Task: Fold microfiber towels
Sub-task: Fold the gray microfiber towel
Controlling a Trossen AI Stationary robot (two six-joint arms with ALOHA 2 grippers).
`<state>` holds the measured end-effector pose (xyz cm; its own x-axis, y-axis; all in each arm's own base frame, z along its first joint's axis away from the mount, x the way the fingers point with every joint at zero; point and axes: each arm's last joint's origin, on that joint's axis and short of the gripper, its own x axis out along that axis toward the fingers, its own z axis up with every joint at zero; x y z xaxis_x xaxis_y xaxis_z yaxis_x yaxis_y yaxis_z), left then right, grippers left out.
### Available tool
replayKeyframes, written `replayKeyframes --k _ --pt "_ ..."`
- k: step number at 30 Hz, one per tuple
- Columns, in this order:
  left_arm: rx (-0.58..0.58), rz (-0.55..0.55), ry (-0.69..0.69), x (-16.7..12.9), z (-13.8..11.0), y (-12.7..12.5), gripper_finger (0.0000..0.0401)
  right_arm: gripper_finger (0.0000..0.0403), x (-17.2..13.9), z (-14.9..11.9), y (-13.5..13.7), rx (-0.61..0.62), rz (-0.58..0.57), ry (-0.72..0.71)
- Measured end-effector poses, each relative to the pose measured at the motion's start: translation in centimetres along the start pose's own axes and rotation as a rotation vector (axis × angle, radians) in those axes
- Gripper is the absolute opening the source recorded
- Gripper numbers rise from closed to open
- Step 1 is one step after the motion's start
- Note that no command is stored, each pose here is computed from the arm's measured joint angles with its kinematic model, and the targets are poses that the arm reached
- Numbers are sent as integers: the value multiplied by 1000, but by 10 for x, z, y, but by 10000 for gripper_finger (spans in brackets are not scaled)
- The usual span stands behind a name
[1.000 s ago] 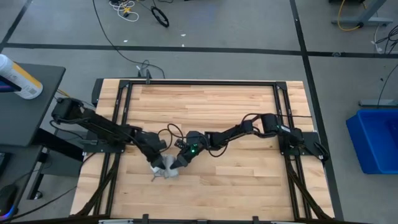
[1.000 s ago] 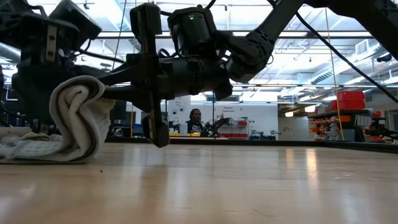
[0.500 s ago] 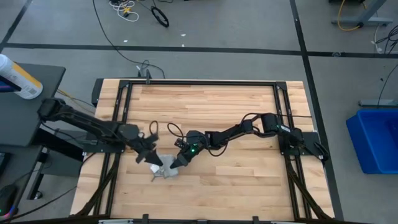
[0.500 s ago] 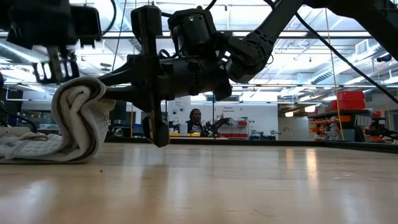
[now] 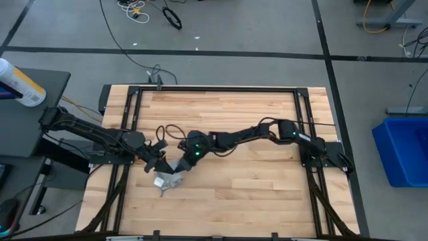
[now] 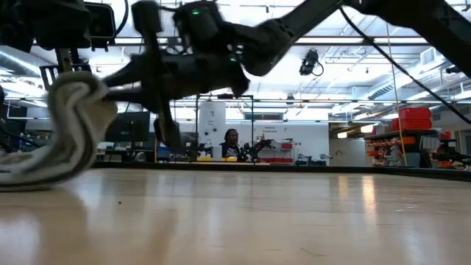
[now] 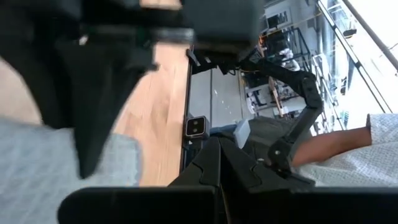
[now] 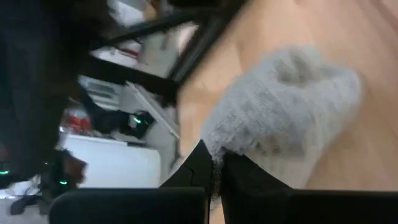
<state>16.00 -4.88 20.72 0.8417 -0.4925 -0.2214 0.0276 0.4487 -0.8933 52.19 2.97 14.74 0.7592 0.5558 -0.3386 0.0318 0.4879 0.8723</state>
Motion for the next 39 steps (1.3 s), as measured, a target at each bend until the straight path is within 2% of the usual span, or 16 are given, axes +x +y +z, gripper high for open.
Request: replayKeyframes --k 4,7,10,13,16,20,26,31,33,39 --pt "13 -21 -9 -2 1 -2 0 10 18 6 -10 19 -21 58" --pt "65 -97 -48 -7 4 -11 0 10 31 5 -19 50 -12 92" --pt "129 -210 -137 -18 8 -26 0 10 38 2 -19 62 -21 98" --pt "162 -259 -226 -33 9 -34 0 10 40 2 -19 78 -54 103" --pt "178 -272 -285 -48 8 -38 0 10 40 5 -15 58 -92 95" --pt "194 -264 -330 -64 4 -38 0 10 38 11 -6 -19 -78 91" --pt "183 -216 -345 -75 -1 -32 0 10 40 19 8 -113 106 59" --pt "206 -218 -374 -79 -1 -33 0 10 48 18 -11 -59 145 56" --pt "207 -216 -377 -80 -1 -32 0 10 49 16 -17 -7 122 82" --pt "199 -208 -370 -80 -2 -32 0 10 48 12 -29 45 17 109"
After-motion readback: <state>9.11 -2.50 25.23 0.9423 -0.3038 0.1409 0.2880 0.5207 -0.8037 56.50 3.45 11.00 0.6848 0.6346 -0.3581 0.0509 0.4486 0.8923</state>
